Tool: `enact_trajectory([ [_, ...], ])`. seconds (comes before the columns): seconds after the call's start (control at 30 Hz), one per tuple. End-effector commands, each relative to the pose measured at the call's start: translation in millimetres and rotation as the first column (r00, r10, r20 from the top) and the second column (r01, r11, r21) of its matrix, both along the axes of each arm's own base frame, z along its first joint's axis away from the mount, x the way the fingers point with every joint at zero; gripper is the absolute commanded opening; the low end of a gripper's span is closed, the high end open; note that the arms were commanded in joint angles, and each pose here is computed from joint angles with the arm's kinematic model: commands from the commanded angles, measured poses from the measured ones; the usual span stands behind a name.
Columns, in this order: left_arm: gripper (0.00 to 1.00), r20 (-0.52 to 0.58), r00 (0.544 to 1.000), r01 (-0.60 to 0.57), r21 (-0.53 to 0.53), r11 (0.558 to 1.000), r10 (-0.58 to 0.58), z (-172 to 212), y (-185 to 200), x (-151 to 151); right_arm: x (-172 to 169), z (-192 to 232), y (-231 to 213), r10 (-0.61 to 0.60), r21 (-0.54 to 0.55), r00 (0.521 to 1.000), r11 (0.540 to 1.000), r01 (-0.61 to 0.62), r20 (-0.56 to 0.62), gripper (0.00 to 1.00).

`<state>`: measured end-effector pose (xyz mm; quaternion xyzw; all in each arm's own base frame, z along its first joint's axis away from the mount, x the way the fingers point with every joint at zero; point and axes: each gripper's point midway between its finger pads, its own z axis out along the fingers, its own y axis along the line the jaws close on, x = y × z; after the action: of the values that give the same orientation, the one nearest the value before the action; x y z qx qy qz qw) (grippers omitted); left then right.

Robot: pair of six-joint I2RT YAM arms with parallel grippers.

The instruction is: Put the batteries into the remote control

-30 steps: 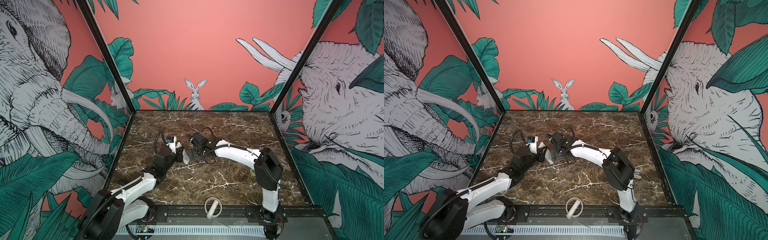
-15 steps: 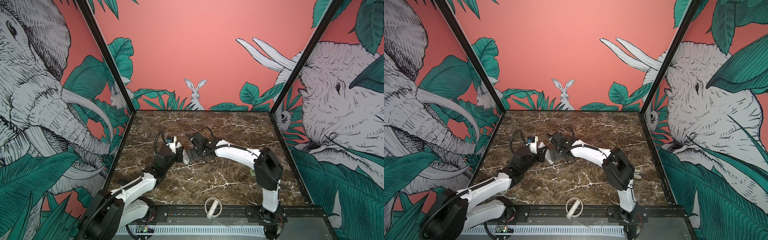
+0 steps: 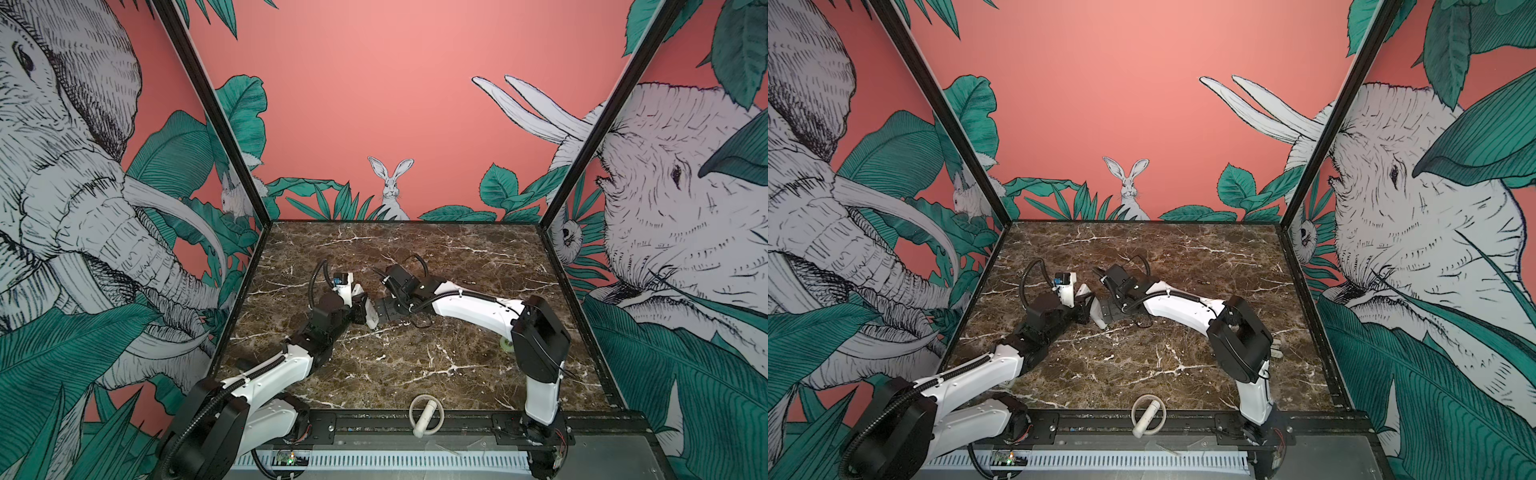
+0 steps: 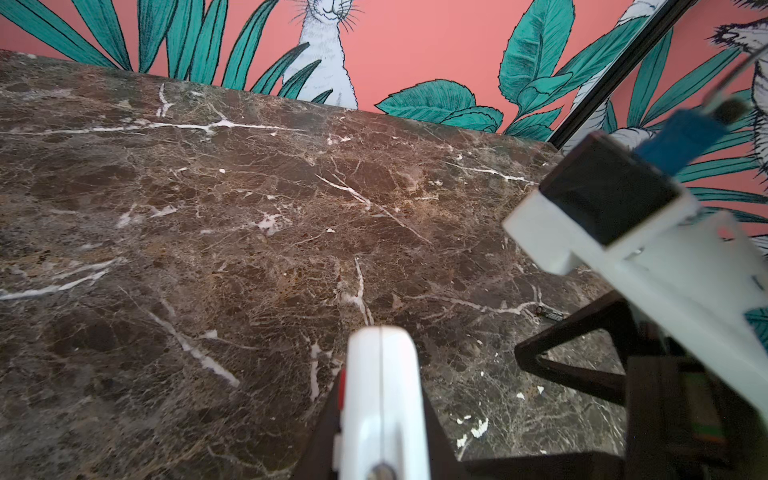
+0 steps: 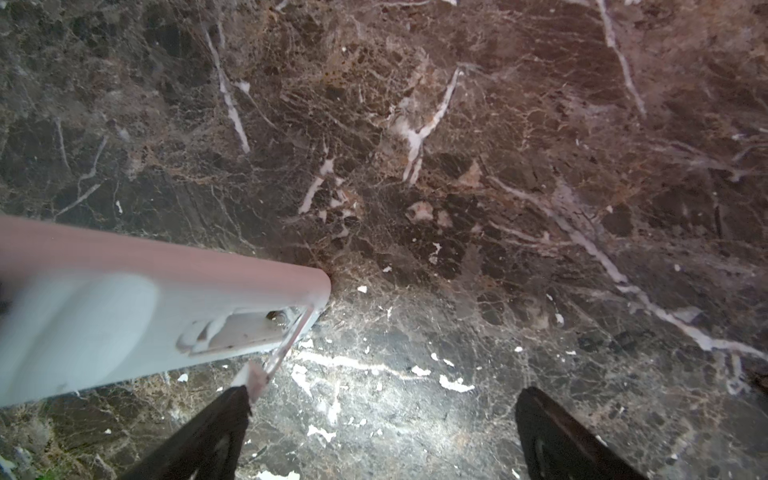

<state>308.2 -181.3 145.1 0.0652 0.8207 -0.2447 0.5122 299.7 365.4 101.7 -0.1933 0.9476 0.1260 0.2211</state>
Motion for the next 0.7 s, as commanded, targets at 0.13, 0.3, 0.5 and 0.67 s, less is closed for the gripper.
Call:
enact_trajectory([
  [0.13, 0.00, -0.180, 0.983, 0.051, 0.093, 0.994, -0.034, -54.3, 3.0, -22.9, 1.7, 42.3, -0.5, 0.023, 0.110, 0.995, 0.993, -0.034, 0.096, 0.99],
  [0.3, 0.00, -0.177, 0.984, 0.054, 0.089, 0.995, -0.038, -52.1, 1.9, -22.5, -0.8, 43.8, -9.2, 0.017, 0.113, 0.995, 0.993, -0.028, 0.098, 0.99],
  [0.5, 0.00, -0.148, 0.985, 0.097, 0.072, 0.993, -0.085, -36.1, -6.2, -22.0, -8.8, 26.3, -38.5, -0.008, 0.070, 0.998, 0.998, 0.003, 0.067, 0.99],
  [0.67, 0.00, -0.110, 0.979, 0.182, 0.063, 0.981, -0.174, -10.1, -19.7, -23.7, -17.3, 15.2, -74.4, -0.036, 0.007, 0.998, 0.999, 0.035, 0.053, 0.99],
])
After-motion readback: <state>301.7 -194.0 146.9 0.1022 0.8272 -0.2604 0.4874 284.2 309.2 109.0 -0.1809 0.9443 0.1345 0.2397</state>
